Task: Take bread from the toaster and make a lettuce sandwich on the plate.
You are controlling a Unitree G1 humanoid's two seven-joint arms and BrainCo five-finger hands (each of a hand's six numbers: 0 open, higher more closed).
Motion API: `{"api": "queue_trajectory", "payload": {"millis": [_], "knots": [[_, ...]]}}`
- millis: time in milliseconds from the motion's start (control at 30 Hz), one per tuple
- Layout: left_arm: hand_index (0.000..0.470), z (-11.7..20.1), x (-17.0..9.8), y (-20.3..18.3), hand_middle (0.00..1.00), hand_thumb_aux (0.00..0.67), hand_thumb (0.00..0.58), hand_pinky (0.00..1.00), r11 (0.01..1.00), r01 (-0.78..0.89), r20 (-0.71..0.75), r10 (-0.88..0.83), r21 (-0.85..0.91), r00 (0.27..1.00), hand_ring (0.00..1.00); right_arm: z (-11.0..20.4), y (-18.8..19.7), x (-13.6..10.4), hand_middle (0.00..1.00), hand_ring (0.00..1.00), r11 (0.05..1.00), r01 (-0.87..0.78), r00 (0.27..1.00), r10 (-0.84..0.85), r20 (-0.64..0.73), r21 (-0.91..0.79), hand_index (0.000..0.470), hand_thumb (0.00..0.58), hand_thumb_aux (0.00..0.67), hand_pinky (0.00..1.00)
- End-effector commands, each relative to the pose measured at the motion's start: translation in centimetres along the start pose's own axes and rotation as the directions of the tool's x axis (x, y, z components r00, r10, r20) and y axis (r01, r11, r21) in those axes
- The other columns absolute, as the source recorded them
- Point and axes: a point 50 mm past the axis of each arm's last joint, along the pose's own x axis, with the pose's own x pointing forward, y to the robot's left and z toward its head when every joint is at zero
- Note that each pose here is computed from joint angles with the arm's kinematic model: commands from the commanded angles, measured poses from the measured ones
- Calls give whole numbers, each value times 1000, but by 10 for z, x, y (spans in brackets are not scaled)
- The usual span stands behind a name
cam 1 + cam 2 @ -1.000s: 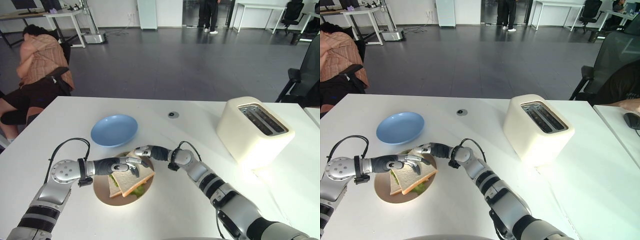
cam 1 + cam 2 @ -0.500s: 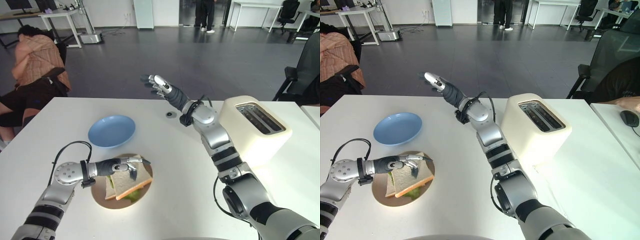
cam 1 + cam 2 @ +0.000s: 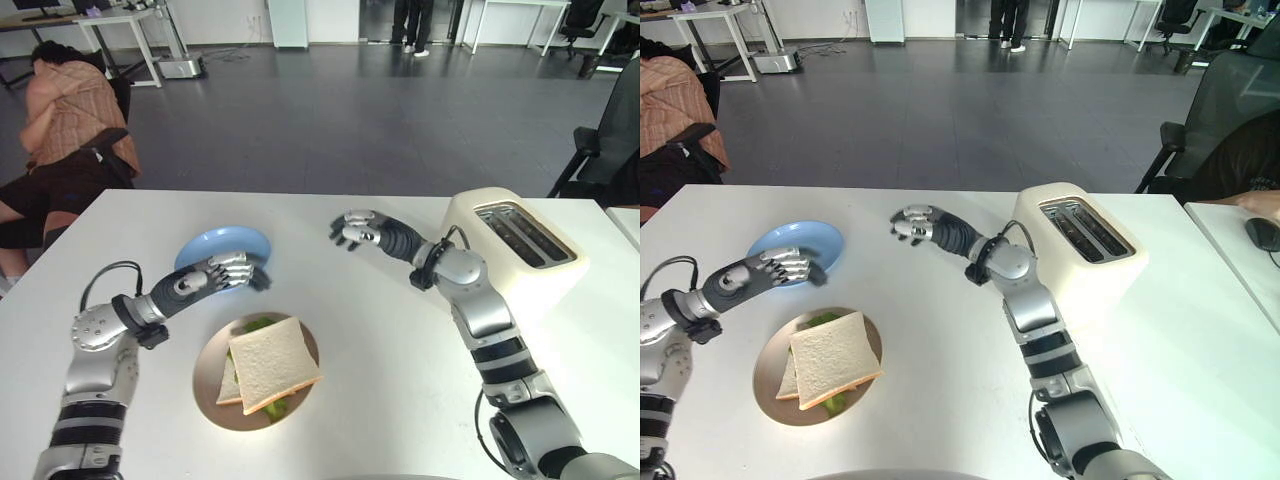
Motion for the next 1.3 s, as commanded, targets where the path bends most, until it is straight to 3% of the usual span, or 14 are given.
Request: {"api": "queue_trajectory", "payload": {"millis": [33,100,233,300,433,600,733,1033,1300], "knots": [[470,-17,-43,16,1000,670,580,1000,990,71,-439,-12,119,898,1000,-21,4,-27,1000,1000,992,-111,983,103,-150,-52,470,580,670,1000],[470,-25,-66,24,1000,670,580,1000,987,83,-609,19,140,793,1000,-29,8,-38,1000,1000,984,-172,965,157,-210,-54,470,580,670,1000],[470,-33,-93,25,1000,670,580,1000,988,111,-759,8,106,651,1000,-42,20,-51,1000,1000,958,-285,918,265,-296,-27,470,580,670,1000],[470,-37,-99,20,1000,670,580,1000,982,176,-809,-48,69,586,1000,-49,28,-61,1000,1000,931,-364,873,340,-350,-3,470,580,670,1000],[470,-53,-92,-18,1000,670,580,1000,909,390,-808,-339,-149,481,1000,-60,46,-78,1000,1000,865,-498,775,477,-414,64,470,580,670,1000],[470,-45,-50,-59,1000,670,580,1000,817,500,-558,-566,-286,607,1000,-62,54,-86,1000,1000,839,-534,738,523,-426,106,470,580,670,1000],[470,-36,-31,-73,1000,670,580,1000,799,529,-436,-600,-285,671,1000,-65,61,-90,1000,1000,824,-551,717,550,-429,136,470,580,670,1000],[470,-40,6,-80,1000,670,580,1000,830,522,-358,-556,-195,750,1000,-85,111,-103,1000,1000,726,-630,611,683,-401,276,470,580,670,1000],[470,-54,33,-63,1000,670,580,1000,829,552,-451,-528,-92,719,1000,-92,119,-88,1000,1000,742,-604,643,669,-373,290,470,580,670,1000]]}}
